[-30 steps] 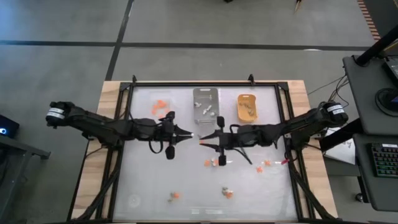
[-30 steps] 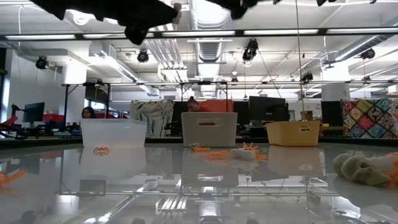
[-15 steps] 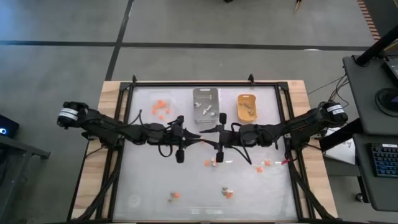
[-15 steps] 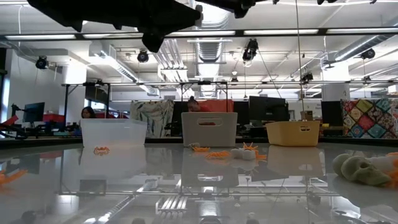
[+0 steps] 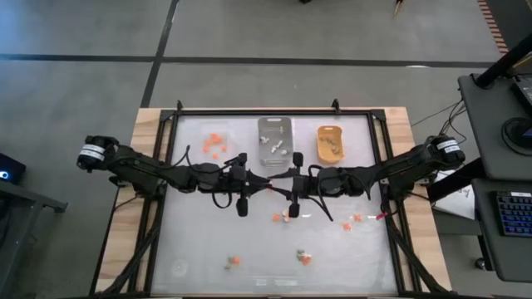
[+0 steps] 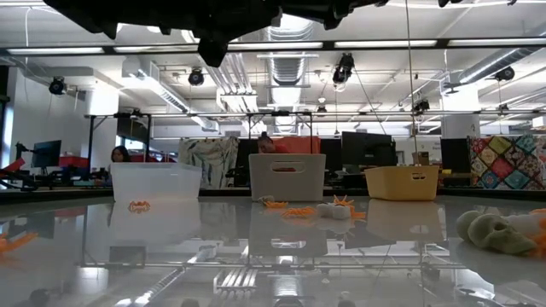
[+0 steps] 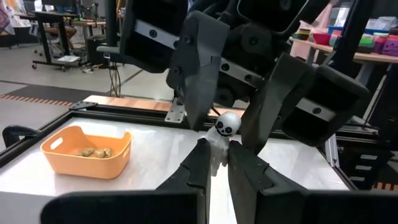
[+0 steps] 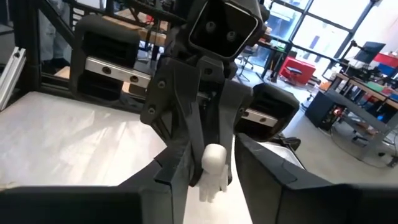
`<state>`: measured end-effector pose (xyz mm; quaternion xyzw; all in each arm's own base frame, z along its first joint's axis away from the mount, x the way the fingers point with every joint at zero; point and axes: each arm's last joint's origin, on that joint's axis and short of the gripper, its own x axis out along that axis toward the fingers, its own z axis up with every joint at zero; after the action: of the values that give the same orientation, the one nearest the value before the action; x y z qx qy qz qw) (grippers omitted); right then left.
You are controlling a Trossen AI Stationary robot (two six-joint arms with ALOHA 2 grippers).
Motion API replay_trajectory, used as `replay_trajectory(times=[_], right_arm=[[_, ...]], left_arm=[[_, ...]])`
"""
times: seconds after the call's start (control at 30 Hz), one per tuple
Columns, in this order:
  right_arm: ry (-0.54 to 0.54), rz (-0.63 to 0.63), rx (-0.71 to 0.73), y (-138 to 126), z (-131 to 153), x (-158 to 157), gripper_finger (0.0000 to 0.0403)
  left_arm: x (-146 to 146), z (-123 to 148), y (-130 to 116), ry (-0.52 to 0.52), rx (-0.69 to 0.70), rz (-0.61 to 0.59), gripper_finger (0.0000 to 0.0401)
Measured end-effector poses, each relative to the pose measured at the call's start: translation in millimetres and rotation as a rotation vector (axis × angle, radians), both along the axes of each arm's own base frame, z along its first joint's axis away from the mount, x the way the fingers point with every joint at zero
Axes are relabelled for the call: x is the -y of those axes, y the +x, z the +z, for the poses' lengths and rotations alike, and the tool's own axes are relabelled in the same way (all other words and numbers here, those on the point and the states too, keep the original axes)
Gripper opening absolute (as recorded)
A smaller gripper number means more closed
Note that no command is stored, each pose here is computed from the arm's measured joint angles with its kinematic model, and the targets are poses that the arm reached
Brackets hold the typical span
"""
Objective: Sort Halloween decoration
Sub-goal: Put the white skeleton toy into the gray bin
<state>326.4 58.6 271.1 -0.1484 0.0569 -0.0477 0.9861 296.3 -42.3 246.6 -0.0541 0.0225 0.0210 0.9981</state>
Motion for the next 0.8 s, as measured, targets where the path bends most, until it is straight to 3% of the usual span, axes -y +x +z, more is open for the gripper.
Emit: replay_trajectory(times=[0.3,0.47,0.63,0.8], right_arm=[[-0.009,0.001,-0.002,0,0,0,0.0027],[0.005,-0.002,0.0,0,0,1,0.0019],[0.046,-0.012,0.002,1,0,5,0.0018],[0.093,-0.088,-0.005,3,-2,23,0.0017]], left_arm=[[0,0,0,-0.001,-0.002,0.003,0.0013],[0,0,0,-0.017,-0.001,0.004,0.0021],[-1,-2,-1,-0.024,-0.022,0.012,0.0071],[-1,-12,-4,-0.028,-0.146,0.005,0.0135]])
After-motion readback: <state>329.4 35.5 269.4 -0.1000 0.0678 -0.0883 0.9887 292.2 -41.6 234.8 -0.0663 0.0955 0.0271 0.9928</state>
